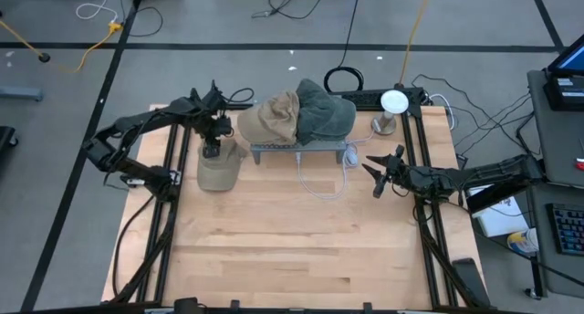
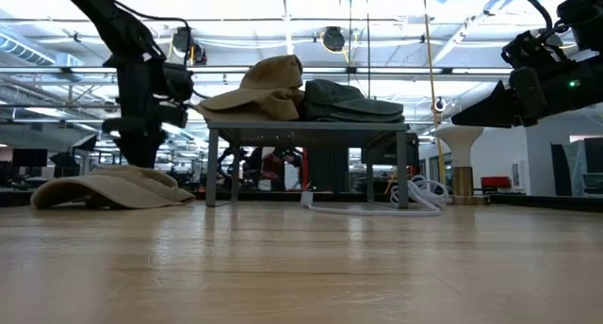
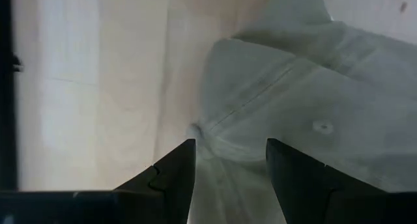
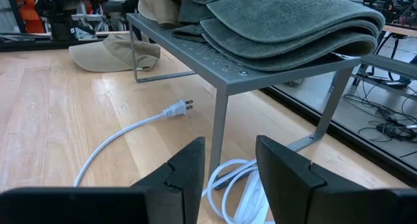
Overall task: Pick & Place hat
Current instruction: Stack the bottom brown cap on top of the brown caps on the shelf
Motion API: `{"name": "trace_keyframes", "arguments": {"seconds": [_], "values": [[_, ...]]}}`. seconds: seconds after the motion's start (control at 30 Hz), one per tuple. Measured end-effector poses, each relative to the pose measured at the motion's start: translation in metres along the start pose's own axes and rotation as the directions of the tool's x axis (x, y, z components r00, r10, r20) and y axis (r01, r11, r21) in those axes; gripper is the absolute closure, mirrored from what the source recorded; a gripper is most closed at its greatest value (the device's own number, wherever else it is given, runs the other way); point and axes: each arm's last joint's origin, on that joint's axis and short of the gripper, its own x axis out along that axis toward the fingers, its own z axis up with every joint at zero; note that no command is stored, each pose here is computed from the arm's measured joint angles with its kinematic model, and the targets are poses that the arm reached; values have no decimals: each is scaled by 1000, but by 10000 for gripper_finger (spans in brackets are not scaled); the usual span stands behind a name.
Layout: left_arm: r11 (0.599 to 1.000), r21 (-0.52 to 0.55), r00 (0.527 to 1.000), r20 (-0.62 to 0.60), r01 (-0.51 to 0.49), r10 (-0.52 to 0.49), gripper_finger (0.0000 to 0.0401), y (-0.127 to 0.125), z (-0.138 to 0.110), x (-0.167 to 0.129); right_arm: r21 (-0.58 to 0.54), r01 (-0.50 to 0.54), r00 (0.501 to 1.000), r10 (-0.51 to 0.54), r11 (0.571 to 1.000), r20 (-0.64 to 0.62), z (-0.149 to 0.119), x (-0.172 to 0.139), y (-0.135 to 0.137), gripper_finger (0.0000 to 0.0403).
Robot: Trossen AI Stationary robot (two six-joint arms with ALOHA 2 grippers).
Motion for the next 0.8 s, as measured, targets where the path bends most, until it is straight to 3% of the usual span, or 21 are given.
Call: {"name": "trace_keyframes", "arguments": {"seconds": [0.1,0.37,0.8], "values": [[999,-33,1000,-7,1,-1,210,1,0,10,0,0,1000,0,1000,0,0,0,0,273],[989,-100,987,-125,-110,97,210,8,-1,33,0,0,1000,0,1000,0,0,0,0,273],[996,-62,997,-45,-69,66,210,8,16,55,0,0,1000,0,1000,0,0,0,0,273]]}}
